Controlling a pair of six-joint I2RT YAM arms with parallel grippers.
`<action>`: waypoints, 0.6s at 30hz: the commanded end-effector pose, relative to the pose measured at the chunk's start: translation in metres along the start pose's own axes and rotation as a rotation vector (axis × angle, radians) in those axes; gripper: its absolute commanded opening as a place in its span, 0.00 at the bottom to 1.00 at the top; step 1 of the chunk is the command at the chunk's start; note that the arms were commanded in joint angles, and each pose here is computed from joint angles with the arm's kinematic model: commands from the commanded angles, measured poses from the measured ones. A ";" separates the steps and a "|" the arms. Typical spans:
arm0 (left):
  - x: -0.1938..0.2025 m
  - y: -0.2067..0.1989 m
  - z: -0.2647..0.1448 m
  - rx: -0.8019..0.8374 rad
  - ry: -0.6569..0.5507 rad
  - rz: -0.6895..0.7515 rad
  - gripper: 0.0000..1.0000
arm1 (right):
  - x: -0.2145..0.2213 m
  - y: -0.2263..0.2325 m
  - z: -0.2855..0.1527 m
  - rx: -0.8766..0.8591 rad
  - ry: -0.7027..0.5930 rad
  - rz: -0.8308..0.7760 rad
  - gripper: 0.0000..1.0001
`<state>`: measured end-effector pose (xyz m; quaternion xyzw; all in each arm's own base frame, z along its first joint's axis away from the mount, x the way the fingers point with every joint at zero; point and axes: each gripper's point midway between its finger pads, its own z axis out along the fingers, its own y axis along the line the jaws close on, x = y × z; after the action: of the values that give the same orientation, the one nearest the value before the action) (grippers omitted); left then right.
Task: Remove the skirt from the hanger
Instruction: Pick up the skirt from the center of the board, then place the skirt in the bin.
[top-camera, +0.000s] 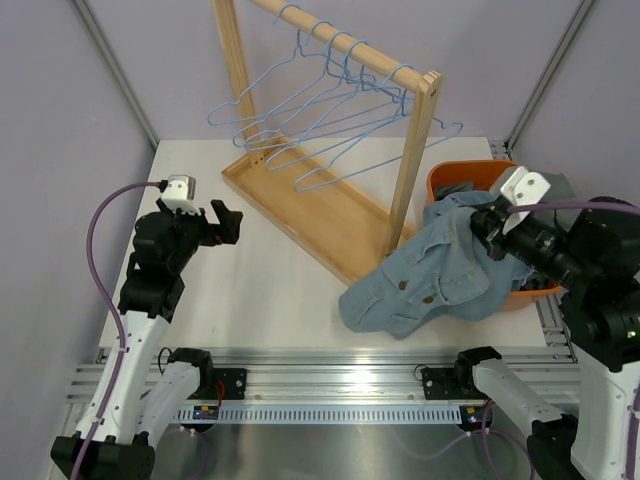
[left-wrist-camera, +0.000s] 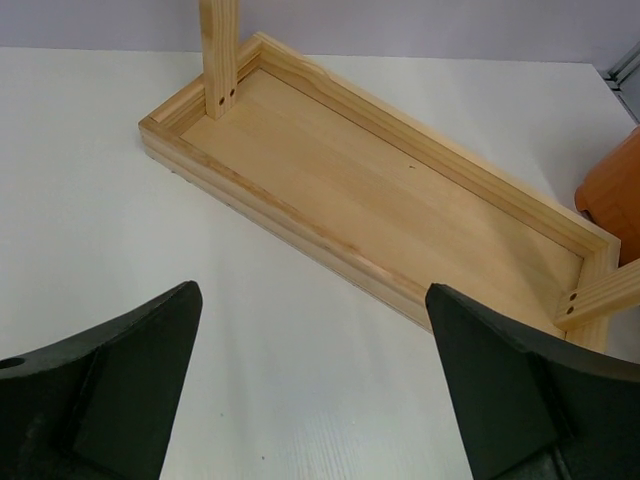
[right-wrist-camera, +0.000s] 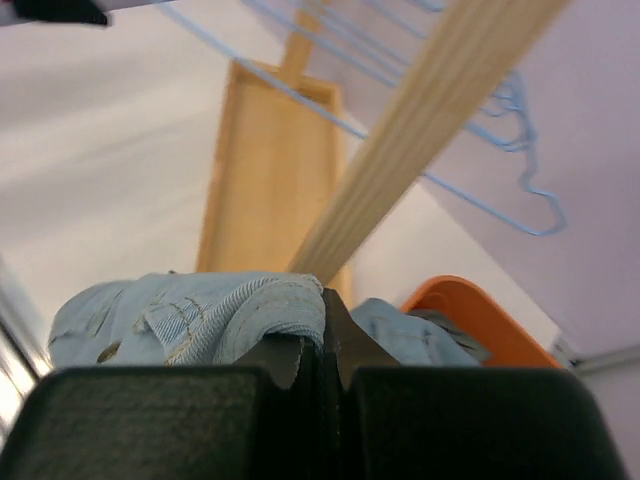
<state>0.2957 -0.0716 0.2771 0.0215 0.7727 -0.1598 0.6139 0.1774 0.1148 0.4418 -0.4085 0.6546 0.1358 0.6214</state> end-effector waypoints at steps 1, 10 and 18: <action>-0.025 -0.001 -0.006 -0.002 -0.064 0.069 0.99 | -0.076 -0.070 -0.031 0.378 -0.211 -0.007 0.00; -0.021 -0.006 -0.004 0.038 -0.070 0.069 0.99 | -0.162 -0.154 -0.092 0.801 -0.334 0.005 0.00; -0.028 -0.003 -0.016 0.019 -0.092 0.165 0.99 | -0.199 -0.183 -0.119 0.958 -0.393 -0.057 0.00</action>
<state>0.2911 -0.0686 0.2828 0.0625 0.7638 -0.1333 0.6285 0.2192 0.0141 0.6833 -0.1080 0.5411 -0.0770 0.8304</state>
